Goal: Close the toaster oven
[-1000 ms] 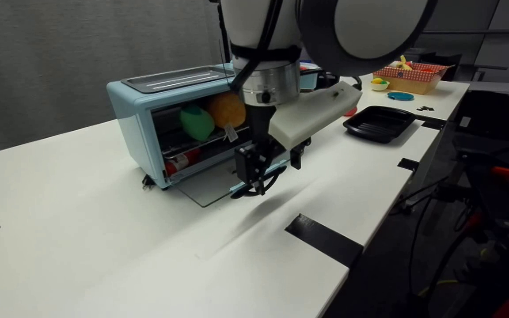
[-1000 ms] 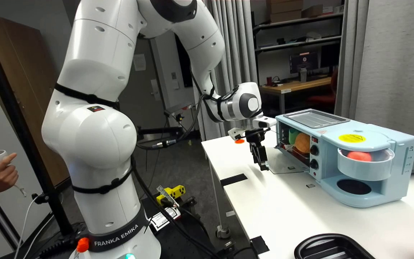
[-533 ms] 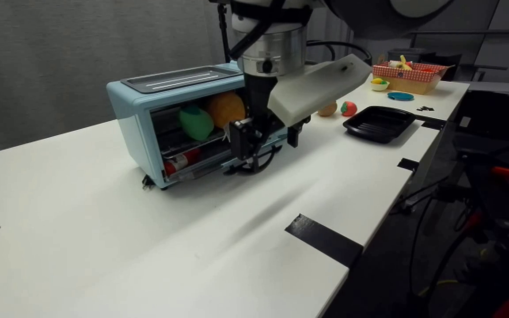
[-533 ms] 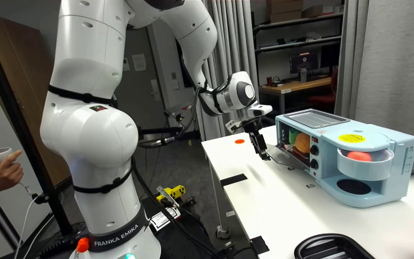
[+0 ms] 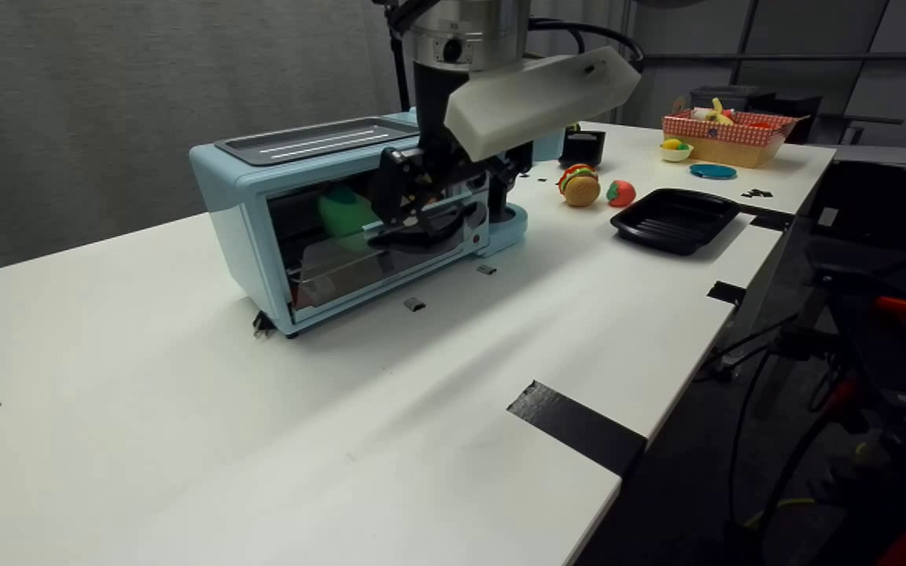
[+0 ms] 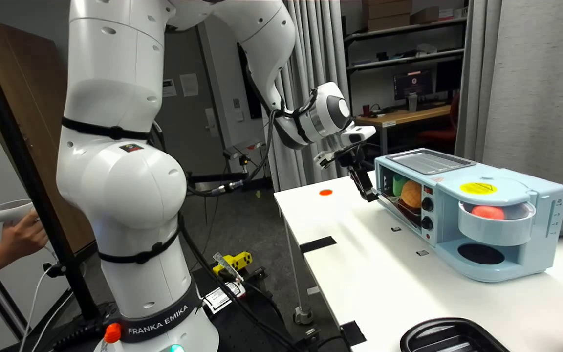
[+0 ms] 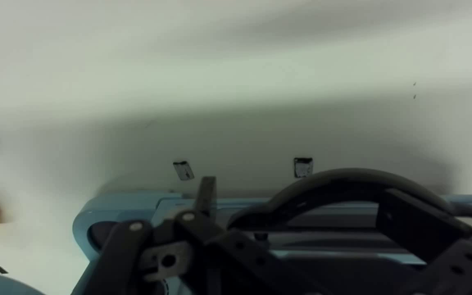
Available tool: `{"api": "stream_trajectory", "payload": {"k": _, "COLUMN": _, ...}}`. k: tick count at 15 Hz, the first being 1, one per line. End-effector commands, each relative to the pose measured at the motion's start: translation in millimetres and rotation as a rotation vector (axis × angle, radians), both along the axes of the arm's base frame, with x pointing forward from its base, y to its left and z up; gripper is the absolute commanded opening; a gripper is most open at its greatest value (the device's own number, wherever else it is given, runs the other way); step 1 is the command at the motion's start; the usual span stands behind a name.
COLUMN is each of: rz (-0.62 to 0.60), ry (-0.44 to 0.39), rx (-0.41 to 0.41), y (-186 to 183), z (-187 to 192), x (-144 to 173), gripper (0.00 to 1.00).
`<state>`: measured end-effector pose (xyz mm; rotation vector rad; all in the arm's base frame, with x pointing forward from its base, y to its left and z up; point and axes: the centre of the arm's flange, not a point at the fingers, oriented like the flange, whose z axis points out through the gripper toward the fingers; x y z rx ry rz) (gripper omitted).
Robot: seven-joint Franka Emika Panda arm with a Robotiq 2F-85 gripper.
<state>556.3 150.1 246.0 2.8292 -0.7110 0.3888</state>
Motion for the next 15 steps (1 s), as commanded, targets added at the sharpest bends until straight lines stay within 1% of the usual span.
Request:
{"api": "stream_trajectory", "payload": {"k": 1, "rz": -0.035, "ry": -0.049, "rx": -0.011, "y": -21.5, "z": 8.7, "x": 19.1, "gripper": 1.00}}
{"api": "stream_trajectory", "payload": {"k": 9, "rz": -0.100, "ry": -0.091, "rx": -0.008, "y": -60.1, "z": 28.5, "x": 42.4, "gripper": 1.00}}
{"api": "stream_trajectory", "payload": {"k": 15, "rz": -0.100, "ry": -0.096, "rx": 0.000, "y": -61.6, "z": 38.7, "x": 38.9, "gripper": 1.00}}
